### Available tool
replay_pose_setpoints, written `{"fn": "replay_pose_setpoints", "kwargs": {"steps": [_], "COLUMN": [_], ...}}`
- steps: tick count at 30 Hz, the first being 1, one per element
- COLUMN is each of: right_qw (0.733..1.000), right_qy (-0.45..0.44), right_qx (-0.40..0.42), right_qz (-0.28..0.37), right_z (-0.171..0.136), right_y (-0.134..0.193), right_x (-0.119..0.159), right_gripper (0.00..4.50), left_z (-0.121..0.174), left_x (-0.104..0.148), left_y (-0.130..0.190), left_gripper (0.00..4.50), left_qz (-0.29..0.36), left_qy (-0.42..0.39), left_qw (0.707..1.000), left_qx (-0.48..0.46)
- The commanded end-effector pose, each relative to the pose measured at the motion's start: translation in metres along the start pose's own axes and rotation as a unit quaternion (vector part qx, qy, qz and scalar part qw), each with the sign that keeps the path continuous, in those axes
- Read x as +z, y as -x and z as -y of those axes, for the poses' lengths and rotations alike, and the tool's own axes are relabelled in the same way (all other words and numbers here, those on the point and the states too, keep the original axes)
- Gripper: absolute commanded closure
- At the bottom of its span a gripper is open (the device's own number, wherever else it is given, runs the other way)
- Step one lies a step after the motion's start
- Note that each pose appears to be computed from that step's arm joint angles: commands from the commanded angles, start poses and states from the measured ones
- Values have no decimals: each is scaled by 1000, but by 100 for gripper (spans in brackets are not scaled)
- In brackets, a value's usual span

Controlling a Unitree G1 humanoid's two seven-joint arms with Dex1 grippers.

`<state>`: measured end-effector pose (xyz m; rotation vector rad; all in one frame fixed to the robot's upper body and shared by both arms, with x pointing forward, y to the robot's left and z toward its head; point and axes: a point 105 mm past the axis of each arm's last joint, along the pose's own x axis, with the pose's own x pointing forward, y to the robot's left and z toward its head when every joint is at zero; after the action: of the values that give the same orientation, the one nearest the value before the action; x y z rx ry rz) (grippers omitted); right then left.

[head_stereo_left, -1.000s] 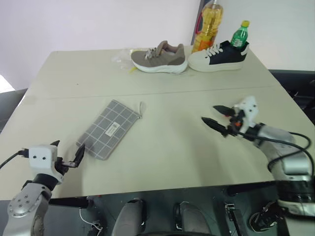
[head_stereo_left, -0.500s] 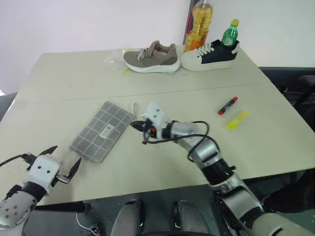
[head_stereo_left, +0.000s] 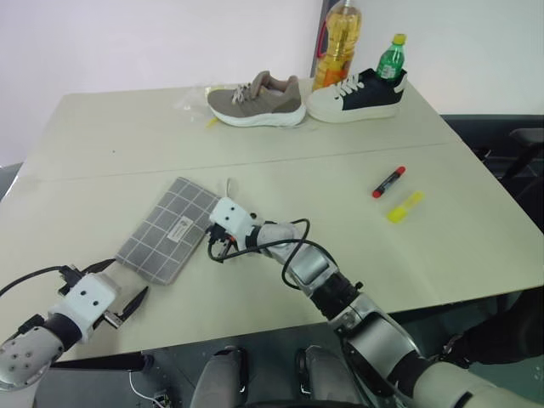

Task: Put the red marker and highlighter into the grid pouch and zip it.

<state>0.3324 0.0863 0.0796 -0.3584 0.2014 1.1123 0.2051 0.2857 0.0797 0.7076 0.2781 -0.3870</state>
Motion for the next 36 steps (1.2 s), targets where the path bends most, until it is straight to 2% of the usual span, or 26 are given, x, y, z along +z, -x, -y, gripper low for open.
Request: {"fn": "replay_pose_setpoints", "kwargs": {"steps": [1,13,16,23,31,33,35,36], "right_qw": [1000,1000,1000,1000,998,994,986,983], "right_qy": [21,21,19,20,16,19,3,-8], "right_qx": [3,8,8,6,-32,-82,-129,-141], "right_qz": [15,14,15,13,42,72,107,113], "right_z": [-3,-6,-5,-3,16,44,79,90], "right_y": [-7,-6,-6,-4,7,26,58,71], "right_x": [13,8,8,6,17,29,43,45], "right_gripper": [447,447,450,450,450,450,450,425], "left_z": [4,8,11,14,13,12,14,16], "left_x": [-2,12,15,28,40,61,84,91], "left_y": [-8,-34,-39,-48,-50,-52,-54,-56], "left_gripper": [0,0,81,439,445,445,445,449], "left_qz": [-8,35,47,88,116,155,191,200], "left_qy": [-27,-81,-96,-110,-92,-50,7,23], "left_qw": [999,996,993,989,989,987,981,979], "left_qx": [-15,-33,-44,-42,-24,-11,-10,-13]}}
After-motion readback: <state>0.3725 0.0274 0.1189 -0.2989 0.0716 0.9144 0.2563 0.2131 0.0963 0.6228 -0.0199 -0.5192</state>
